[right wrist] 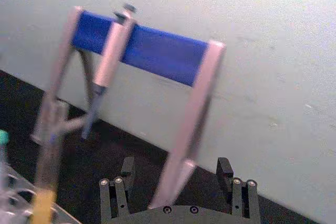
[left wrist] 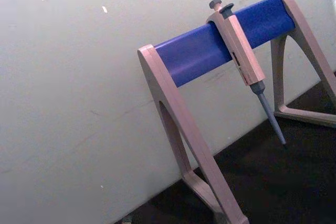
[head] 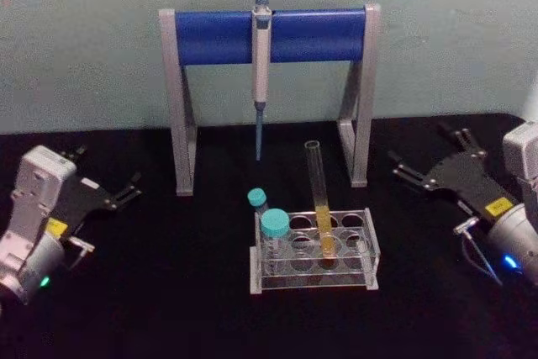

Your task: Pick up the test tube from the test tube rack, shake it, then place it back into the test tube rack.

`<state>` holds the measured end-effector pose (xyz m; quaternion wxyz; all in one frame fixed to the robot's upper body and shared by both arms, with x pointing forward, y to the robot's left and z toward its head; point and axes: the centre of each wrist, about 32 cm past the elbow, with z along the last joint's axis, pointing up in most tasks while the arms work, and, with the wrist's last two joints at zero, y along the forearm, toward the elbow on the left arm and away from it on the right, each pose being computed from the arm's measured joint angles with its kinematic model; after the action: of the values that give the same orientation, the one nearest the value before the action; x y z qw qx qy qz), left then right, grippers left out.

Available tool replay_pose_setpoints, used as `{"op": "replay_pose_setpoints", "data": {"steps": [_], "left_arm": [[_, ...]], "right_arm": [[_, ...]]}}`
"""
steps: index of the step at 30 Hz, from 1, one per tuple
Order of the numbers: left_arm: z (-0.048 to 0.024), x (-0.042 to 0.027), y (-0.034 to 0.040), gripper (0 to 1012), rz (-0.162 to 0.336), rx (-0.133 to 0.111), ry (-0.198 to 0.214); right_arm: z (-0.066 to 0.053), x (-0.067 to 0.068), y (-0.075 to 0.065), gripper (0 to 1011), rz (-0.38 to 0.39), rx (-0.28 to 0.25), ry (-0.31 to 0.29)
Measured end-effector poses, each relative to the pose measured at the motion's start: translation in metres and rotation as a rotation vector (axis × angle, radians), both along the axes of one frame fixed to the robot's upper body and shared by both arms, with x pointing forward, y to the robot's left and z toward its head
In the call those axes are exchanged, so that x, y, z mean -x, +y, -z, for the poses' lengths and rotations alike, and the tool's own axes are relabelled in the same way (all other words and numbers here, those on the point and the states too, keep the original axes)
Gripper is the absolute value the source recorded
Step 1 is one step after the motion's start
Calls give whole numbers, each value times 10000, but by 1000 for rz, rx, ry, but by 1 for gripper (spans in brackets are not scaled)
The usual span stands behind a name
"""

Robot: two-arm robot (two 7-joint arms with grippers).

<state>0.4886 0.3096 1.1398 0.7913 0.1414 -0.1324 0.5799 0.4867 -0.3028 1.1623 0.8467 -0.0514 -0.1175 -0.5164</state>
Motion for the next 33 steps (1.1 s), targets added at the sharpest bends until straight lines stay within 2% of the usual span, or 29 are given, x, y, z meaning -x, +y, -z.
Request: {"op": "replay_pose_setpoints", "data": {"steps": [12, 19, 33], "left_arm": [[0, 0, 0, 1001, 0, 0, 0], [0, 0, 0, 1002, 0, 0, 0], [0, 0, 0, 1001, 0, 0, 0]], "right_arm": [[-108, -100, 209, 1000, -173, -28, 56], [-110, -143, 277, 1000, -228, -37, 87], [-90, -215, 390, 1000, -310, -15, 144]]}}
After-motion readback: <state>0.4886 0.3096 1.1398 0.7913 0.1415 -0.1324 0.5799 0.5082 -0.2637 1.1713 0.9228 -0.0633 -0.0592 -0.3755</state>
